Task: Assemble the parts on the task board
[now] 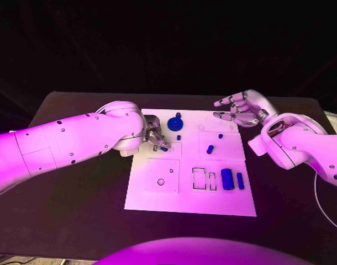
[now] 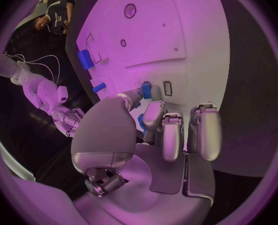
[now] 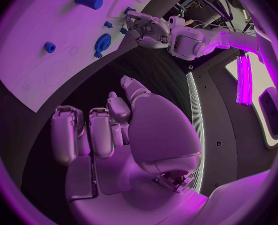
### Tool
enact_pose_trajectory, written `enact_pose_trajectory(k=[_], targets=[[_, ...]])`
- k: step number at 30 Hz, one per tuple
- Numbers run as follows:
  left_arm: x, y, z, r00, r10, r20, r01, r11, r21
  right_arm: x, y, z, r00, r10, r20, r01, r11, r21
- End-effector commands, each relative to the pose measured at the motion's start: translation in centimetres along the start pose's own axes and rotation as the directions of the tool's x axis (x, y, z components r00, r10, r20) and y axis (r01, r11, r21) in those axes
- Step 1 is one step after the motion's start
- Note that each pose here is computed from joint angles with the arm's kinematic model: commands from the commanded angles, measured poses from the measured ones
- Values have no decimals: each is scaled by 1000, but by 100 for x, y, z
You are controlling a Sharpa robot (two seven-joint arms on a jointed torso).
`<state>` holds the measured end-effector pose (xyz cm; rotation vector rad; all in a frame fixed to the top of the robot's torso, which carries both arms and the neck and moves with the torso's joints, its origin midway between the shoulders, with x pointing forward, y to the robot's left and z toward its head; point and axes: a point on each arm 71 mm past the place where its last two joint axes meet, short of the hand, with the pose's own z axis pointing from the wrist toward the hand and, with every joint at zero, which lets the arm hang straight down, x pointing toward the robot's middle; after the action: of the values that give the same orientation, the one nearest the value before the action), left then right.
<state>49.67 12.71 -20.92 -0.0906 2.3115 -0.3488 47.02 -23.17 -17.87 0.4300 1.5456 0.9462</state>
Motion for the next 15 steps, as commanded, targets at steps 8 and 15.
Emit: enact_pose_trajectory(k=[8, 15], targets=[[62, -29, 52, 998, 29, -51, -30, 999, -11, 12, 13, -1, 1000, 5, 1, -5, 1000, -12], [58, -37, 69, 998, 32, -55, -33, 999, -13, 10, 5, -3, 1000, 17, 2, -17, 1000, -2]])
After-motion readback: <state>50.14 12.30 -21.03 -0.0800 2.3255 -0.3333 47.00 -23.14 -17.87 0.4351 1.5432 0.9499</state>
